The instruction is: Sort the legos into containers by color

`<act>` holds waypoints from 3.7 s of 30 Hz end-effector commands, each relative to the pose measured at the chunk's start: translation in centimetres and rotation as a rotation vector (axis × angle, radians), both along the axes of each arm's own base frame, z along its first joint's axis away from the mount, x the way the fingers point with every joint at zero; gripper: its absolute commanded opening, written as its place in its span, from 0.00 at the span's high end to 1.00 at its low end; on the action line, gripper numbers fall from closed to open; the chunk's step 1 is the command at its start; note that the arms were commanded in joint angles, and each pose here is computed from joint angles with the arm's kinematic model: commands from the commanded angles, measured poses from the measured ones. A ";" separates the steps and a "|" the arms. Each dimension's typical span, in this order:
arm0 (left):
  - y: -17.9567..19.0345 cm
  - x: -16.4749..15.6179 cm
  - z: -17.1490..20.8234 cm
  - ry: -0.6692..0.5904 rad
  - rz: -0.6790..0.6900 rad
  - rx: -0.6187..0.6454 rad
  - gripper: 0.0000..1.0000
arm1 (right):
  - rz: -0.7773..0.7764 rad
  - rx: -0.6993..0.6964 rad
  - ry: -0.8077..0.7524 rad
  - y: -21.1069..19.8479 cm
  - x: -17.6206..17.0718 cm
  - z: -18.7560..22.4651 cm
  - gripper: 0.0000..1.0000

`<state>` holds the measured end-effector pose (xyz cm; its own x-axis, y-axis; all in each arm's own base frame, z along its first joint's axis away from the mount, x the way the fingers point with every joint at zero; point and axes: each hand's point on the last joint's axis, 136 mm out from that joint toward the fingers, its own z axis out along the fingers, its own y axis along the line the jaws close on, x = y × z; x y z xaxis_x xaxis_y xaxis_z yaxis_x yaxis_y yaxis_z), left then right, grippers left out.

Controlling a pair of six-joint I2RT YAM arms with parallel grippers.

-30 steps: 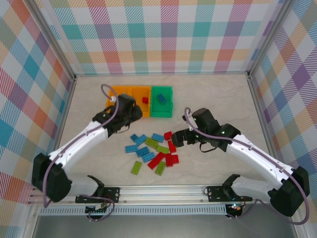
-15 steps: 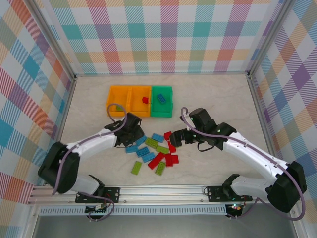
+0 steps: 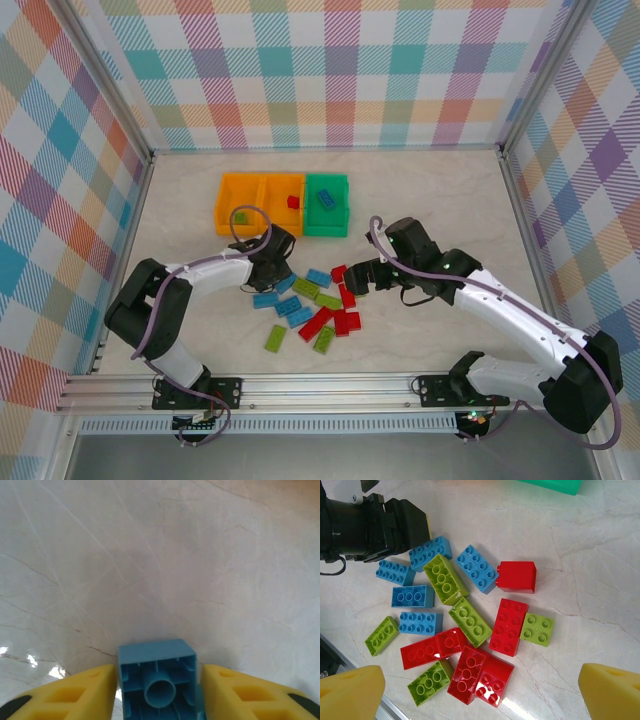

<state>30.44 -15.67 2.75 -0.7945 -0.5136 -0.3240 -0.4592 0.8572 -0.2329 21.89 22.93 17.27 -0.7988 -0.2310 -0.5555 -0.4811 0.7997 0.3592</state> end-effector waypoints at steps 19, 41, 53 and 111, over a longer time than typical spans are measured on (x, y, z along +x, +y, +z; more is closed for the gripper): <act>-11.0 8.4 15.8 -0.412 -0.322 -0.040 0.78 | -0.068 0.120 -0.063 0.6 1.0 2.4 0.00; -12.4 15.8 12.2 -0.317 -0.242 0.109 0.41 | -0.094 0.093 -0.081 -0.6 0.7 2.0 0.00; -7.4 5.3 23.6 -0.505 -0.477 0.099 0.44 | -0.089 -0.020 0.027 0.4 1.9 -1.9 0.00; 4.1 -10.5 18.5 -0.821 -1.010 0.453 0.00 | 0.050 -0.124 -0.292 17.9 25.6 -1.3 0.51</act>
